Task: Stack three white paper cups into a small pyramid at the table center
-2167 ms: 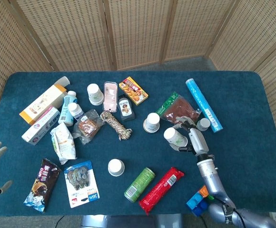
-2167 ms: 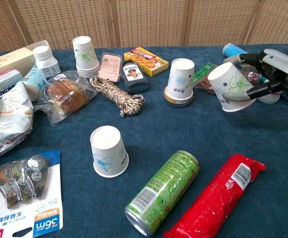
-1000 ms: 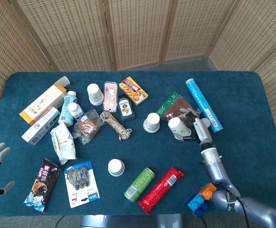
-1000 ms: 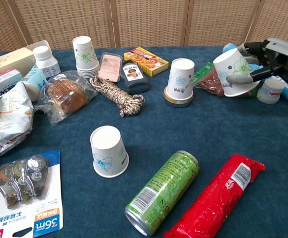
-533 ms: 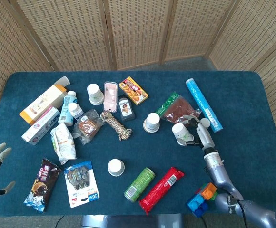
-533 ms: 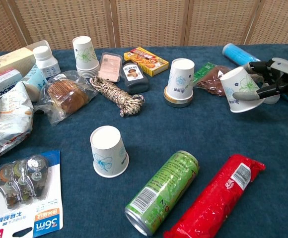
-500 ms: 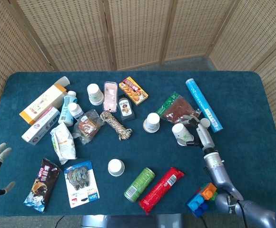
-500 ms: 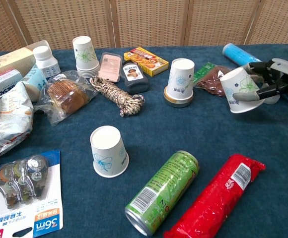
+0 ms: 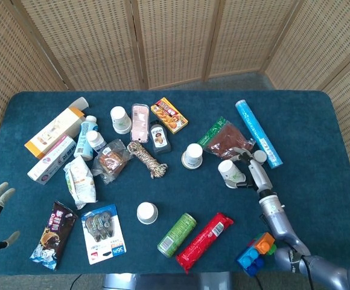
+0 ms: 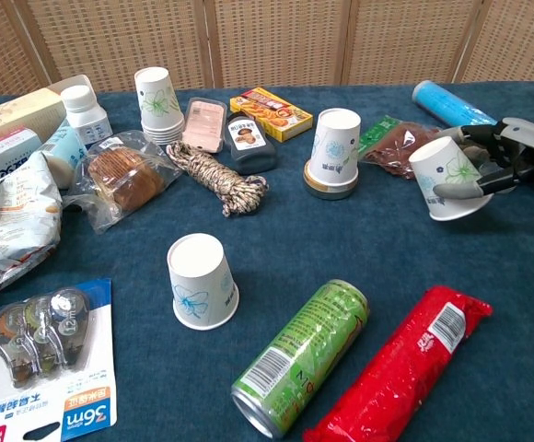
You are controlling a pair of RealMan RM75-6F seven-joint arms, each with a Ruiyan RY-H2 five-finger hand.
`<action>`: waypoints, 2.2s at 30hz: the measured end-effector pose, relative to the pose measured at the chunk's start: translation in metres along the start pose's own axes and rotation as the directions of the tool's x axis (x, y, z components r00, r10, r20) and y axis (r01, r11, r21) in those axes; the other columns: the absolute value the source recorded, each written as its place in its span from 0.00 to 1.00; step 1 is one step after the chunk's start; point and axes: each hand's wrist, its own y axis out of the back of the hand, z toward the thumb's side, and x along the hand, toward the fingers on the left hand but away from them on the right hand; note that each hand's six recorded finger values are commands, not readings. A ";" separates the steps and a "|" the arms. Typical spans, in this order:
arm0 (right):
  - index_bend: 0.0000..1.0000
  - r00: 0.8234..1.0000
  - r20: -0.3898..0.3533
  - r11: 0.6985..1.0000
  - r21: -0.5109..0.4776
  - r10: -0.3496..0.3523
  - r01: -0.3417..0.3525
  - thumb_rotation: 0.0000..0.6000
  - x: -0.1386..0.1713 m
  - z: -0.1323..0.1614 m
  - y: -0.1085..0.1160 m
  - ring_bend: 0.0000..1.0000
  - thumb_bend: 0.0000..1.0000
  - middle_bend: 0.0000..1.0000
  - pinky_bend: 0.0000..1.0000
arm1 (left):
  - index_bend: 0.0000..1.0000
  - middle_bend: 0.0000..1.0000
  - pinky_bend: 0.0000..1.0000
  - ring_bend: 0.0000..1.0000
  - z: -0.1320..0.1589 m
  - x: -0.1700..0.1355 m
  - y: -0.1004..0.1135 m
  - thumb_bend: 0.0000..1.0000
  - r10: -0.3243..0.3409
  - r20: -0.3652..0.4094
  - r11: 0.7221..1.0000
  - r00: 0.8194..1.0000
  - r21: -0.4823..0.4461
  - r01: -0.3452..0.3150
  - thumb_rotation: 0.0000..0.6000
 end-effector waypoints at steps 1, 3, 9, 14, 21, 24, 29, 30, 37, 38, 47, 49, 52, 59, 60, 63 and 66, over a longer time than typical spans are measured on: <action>0.37 1.000 -0.002 1.000 0.000 -0.002 0.002 1.00 0.001 0.000 0.001 0.00 0.29 0.12 0.00 | 0.00 0.00 0.00 0.00 0.000 0.000 0.000 0.27 0.000 0.000 1.000 1.000 -0.001 0.000 1.00; 0.36 1.000 -0.005 1.000 -0.003 -0.003 0.003 1.00 0.002 -0.001 0.002 0.00 0.34 0.12 0.00 | 0.00 0.00 0.00 0.00 0.000 0.000 0.000 0.27 0.000 0.000 1.000 1.000 -0.002 0.000 1.00; 0.33 1.000 -0.027 1.000 0.002 -0.005 0.005 1.00 0.009 -0.002 0.009 0.00 0.40 0.11 0.00 | 0.00 0.00 0.00 0.00 0.000 -0.001 0.000 0.27 -0.001 0.003 1.000 1.000 0.000 0.001 1.00; 0.30 1.000 -0.028 1.000 0.013 -0.004 0.004 1.00 0.012 -0.008 0.013 0.00 0.42 0.10 0.00 | 0.00 0.00 0.00 0.00 0.001 -0.001 0.000 0.27 -0.001 0.004 1.000 1.000 0.001 0.001 1.00; 0.25 0.999 -0.034 1.000 0.016 -0.009 0.009 1.00 0.013 -0.012 0.018 0.00 0.45 0.09 0.00 | 0.00 0.00 0.00 0.00 0.002 -0.001 -0.001 0.27 -0.002 0.004 1.000 1.000 0.005 0.002 1.00; 0.21 0.999 -0.038 1.000 0.021 -0.003 0.004 1.00 0.015 -0.013 0.018 0.00 0.46 0.08 0.00 | 0.00 0.00 0.00 0.00 0.002 -0.001 -0.001 0.27 -0.001 0.005 1.000 1.000 0.005 0.001 1.00; 0.14 0.999 -0.045 0.999 0.031 0.007 -0.006 1.00 0.017 -0.016 0.018 0.00 0.47 0.07 0.00 | 0.00 0.00 0.00 0.00 0.002 -0.001 -0.001 0.27 -0.002 0.007 1.000 1.000 0.004 0.002 1.00; 0.13 0.999 -0.047 0.999 0.033 0.009 -0.007 1.00 0.018 -0.016 0.018 0.00 0.47 0.06 0.00 | 0.00 0.00 0.00 0.00 0.002 -0.001 -0.001 0.27 -0.002 0.007 1.000 1.000 0.003 0.002 1.00; 0.11 0.999 -0.047 1.000 0.026 0.001 0.000 1.00 0.019 -0.018 0.021 0.00 0.47 0.06 0.00 | 0.00 0.00 0.00 0.00 0.002 -0.001 -0.001 0.27 -0.002 0.007 1.000 1.000 0.001 0.002 1.00; 0.11 0.999 -0.049 1.000 0.024 -0.003 0.004 1.00 0.019 -0.018 0.022 0.00 0.47 0.06 0.00 | 0.00 0.00 0.00 0.00 0.002 -0.001 -0.001 0.27 -0.002 0.008 1.000 1.000 0.001 0.002 1.00; 0.09 0.997 -0.081 0.999 0.051 -0.015 0.019 0.95 0.023 -0.009 0.036 0.00 0.47 0.04 0.00 | 0.00 0.00 0.00 0.00 0.003 -0.001 -0.002 0.27 -0.005 0.008 1.000 1.000 0.005 0.005 1.00; 0.08 0.996 -0.087 0.998 0.062 -0.012 0.018 0.91 0.024 -0.005 0.038 0.00 0.46 0.04 0.00 | 0.00 0.00 0.00 0.00 0.003 -0.001 -0.003 0.27 -0.007 0.010 1.000 1.000 0.007 0.007 1.00; 0.08 0.995 -0.099 0.995 0.103 -0.008 0.018 0.89 0.024 0.000 0.043 0.00 0.46 0.03 0.00 | 0.00 0.00 0.00 0.00 0.004 -0.001 -0.003 0.27 -0.007 0.011 1.000 1.000 0.006 0.007 1.00; 0.08 0.991 -0.134 0.970 0.238 -0.017 0.049 0.86 0.026 0.015 0.062 0.00 0.45 0.03 0.00 | 0.00 0.00 0.00 0.00 0.004 -0.001 -0.004 0.27 -0.012 0.012 1.000 1.000 0.007 0.012 1.00; 0.08 0.990 -0.137 0.965 0.256 -0.019 0.054 0.87 0.027 0.016 0.065 0.00 0.45 0.03 0.00 | 0.00 0.00 0.00 0.00 0.004 -0.001 -0.004 0.27 -0.012 0.012 1.000 1.000 0.007 0.012 1.00; 0.08 0.990 -0.142 0.952 0.300 -0.022 0.065 0.87 0.031 0.019 0.074 0.00 0.45 0.03 0.00 | 0.00 0.00 0.00 0.00 0.004 -0.001 -0.003 0.27 -0.012 0.012 1.000 1.000 0.006 0.012 1.00; 0.08 0.990 -0.140 0.942 0.329 -0.017 0.063 0.86 0.035 0.021 0.081 0.00 0.45 0.03 0.00 | 0.00 0.00 0.00 0.00 0.004 -0.001 -0.003 0.27 -0.012 0.012 1.000 1.000 0.004 0.012 1.00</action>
